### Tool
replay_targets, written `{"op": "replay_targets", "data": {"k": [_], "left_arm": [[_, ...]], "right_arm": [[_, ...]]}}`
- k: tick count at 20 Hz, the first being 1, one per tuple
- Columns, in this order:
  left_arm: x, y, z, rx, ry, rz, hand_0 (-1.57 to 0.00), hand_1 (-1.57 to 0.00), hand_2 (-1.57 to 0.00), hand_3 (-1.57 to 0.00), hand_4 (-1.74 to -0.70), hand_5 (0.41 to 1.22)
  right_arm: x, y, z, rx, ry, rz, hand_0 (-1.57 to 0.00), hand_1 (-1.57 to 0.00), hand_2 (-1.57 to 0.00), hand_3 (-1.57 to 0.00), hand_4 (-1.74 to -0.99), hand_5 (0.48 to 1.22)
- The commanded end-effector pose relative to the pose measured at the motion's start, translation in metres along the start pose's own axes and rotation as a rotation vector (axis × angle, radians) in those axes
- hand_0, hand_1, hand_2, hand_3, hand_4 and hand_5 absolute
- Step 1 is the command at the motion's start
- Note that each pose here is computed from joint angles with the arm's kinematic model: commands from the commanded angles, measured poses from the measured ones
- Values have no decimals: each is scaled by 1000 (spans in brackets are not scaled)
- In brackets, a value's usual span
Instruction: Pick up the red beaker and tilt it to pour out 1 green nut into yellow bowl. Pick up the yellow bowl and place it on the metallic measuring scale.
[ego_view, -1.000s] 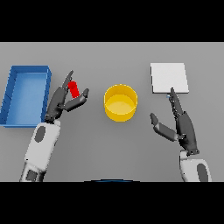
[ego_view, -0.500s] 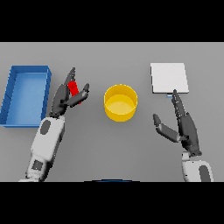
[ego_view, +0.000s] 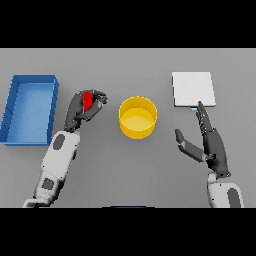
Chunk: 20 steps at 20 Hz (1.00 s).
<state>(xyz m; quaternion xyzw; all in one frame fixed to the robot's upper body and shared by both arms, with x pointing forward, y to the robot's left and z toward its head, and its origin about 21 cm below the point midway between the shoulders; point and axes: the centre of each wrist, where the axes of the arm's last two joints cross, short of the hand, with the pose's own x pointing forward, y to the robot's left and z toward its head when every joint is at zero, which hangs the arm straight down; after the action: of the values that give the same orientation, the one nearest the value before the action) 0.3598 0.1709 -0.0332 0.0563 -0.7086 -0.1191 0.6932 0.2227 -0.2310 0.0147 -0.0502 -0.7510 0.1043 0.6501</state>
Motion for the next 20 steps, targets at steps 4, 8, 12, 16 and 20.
{"op": "replay_targets", "data": {"k": [4, 8, 12, 16, 20], "left_arm": [[6, 3, -2, 0, -11, 78, -1462, -1465, -1473, -1434, -1614, 1165], [28, 13, -11, -3, -72, 152, -1526, -1528, -1531, -1515, -1689, 1140], [44, 21, -11, -46, -120, 119, -1553, -1553, -1555, -1548, -1720, 1131], [54, 27, -16, -72, -117, 35, -1556, -1557, -1558, -1553, -1724, 1135], [65, 31, -20, -111, -132, -105, -1562, -1562, -1563, -1559, -1730, 1134]], "right_arm": [[-2, 0, 0, -10, 6, 11, 1, 1, 1, 1, -1245, 642], [0, 3, 2, -2, -11, 21, 1, 1, 1, 1, -1236, 644], [0, 0, 2, 2, -18, 32, 1, 1, 1, 1, -1226, 650], [0, 1, -2, -3, -40, 64, 1, 1, 1, 1, -1219, 660], [-2, 1, 4, 7, -42, 80, 1, 1, 1, 1, -1210, 664]]}}
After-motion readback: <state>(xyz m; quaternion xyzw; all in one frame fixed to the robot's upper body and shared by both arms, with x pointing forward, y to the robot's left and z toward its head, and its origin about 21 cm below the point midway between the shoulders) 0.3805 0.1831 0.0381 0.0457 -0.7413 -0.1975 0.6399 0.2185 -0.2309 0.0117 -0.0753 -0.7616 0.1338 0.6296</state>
